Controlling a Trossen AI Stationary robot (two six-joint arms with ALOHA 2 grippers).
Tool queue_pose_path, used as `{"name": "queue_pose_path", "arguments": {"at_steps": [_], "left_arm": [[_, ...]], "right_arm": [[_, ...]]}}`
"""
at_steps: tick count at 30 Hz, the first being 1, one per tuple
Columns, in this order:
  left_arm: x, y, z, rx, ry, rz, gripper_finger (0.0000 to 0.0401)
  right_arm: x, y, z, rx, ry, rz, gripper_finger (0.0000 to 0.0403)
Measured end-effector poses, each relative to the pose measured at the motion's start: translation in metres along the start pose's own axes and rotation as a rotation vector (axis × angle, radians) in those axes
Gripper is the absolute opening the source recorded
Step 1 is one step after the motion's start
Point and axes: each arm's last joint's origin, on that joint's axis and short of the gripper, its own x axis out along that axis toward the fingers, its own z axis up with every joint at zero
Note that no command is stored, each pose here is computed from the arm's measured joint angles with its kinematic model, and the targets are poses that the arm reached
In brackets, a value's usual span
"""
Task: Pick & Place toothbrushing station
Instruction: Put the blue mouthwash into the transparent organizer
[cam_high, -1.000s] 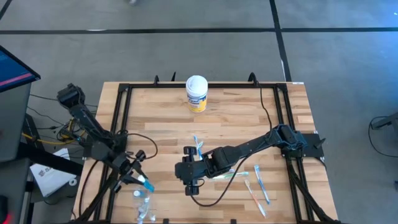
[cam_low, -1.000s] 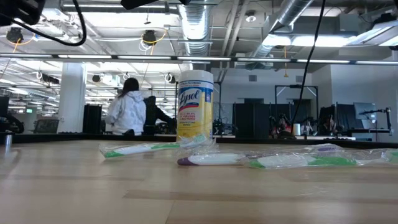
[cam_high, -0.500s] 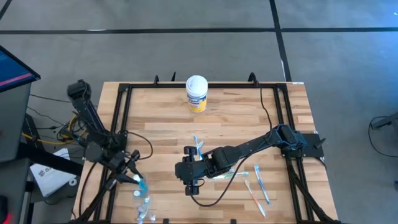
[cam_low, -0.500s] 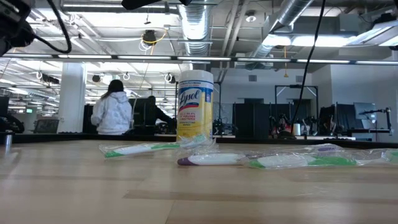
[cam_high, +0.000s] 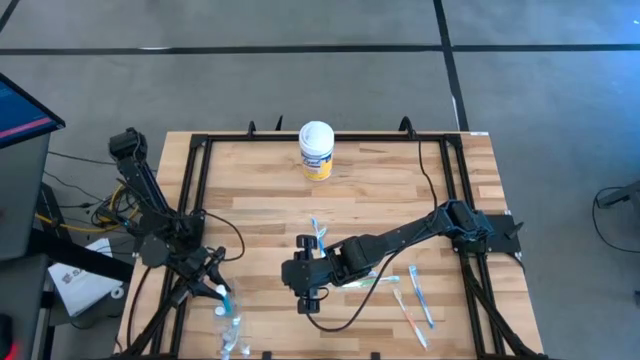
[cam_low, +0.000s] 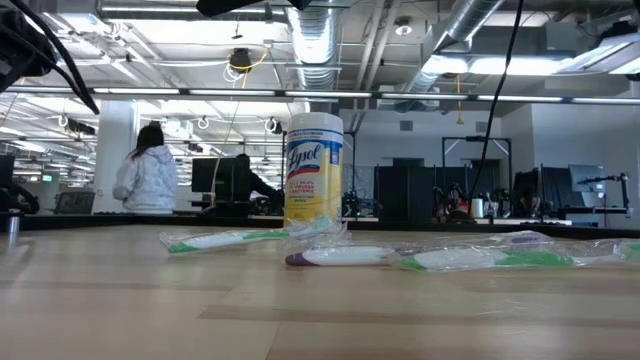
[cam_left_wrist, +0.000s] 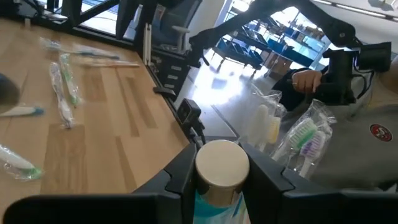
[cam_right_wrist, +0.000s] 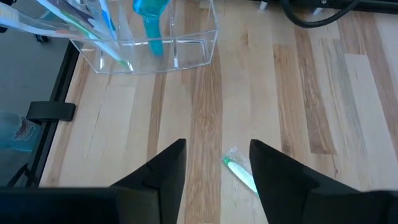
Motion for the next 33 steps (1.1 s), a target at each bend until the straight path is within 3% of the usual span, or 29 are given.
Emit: {"name": "queue_pose_path", "arguments": {"at_steps": [33], "left_arm": [[0.006,0.001,-0.012,0.019,0.083,0.025,0.0104]], "right_arm": [[0.0,-0.001,-0.001,0.004,0.013,-0.003,0.0164]]}}
